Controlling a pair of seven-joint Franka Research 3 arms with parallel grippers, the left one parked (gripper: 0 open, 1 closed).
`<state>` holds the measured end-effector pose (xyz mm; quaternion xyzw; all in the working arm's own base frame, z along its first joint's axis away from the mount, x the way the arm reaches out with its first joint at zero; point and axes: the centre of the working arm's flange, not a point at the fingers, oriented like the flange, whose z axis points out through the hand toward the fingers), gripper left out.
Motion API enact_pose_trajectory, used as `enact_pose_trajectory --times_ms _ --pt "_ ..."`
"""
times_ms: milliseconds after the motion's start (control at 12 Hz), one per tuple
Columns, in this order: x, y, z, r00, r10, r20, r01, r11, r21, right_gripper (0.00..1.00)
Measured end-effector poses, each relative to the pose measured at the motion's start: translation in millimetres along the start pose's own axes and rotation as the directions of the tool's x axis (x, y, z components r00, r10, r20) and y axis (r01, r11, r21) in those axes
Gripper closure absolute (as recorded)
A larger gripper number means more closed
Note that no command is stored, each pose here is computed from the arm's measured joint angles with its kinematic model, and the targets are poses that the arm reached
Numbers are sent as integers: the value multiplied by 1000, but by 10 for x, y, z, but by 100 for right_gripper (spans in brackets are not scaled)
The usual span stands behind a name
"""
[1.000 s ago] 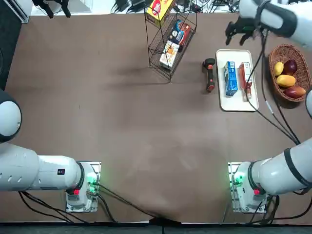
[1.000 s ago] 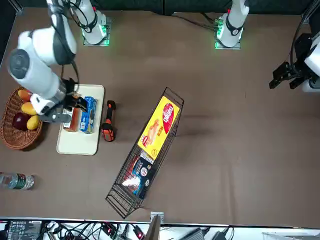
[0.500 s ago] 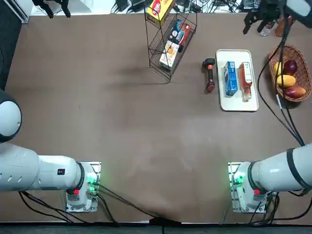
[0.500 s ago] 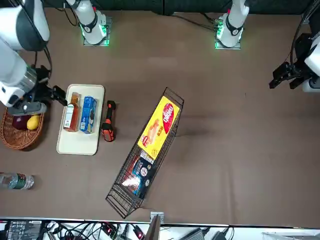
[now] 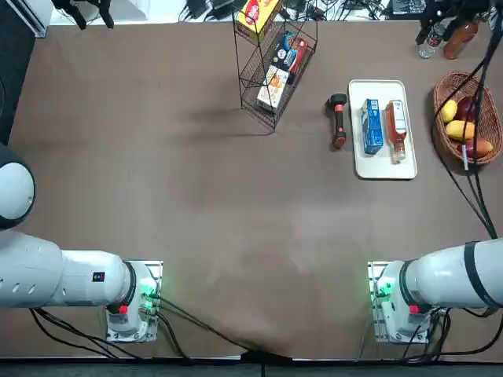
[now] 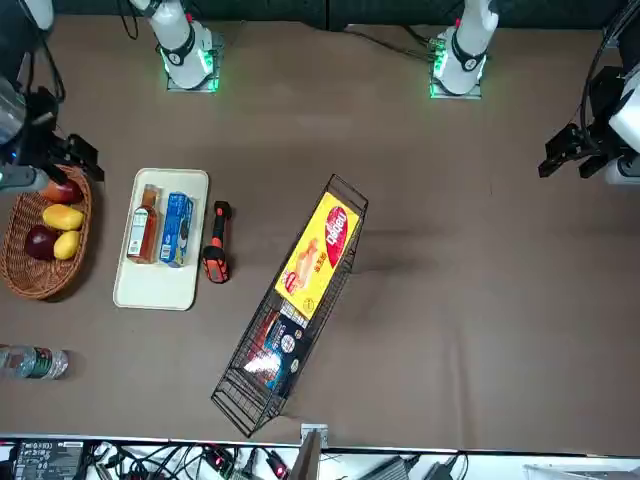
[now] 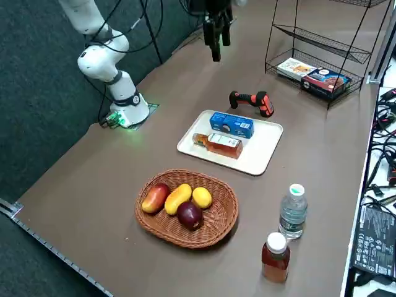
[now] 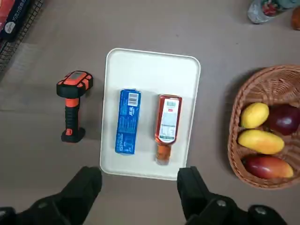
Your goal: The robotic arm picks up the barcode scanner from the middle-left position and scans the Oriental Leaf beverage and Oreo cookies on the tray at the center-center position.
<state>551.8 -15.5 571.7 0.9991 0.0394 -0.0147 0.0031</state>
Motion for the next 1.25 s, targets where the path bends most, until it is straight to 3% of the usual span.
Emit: enact_pose_trajectory --times_ms 1250 --pt "-428 246 -545 998 70 9 -70 997 17 0"
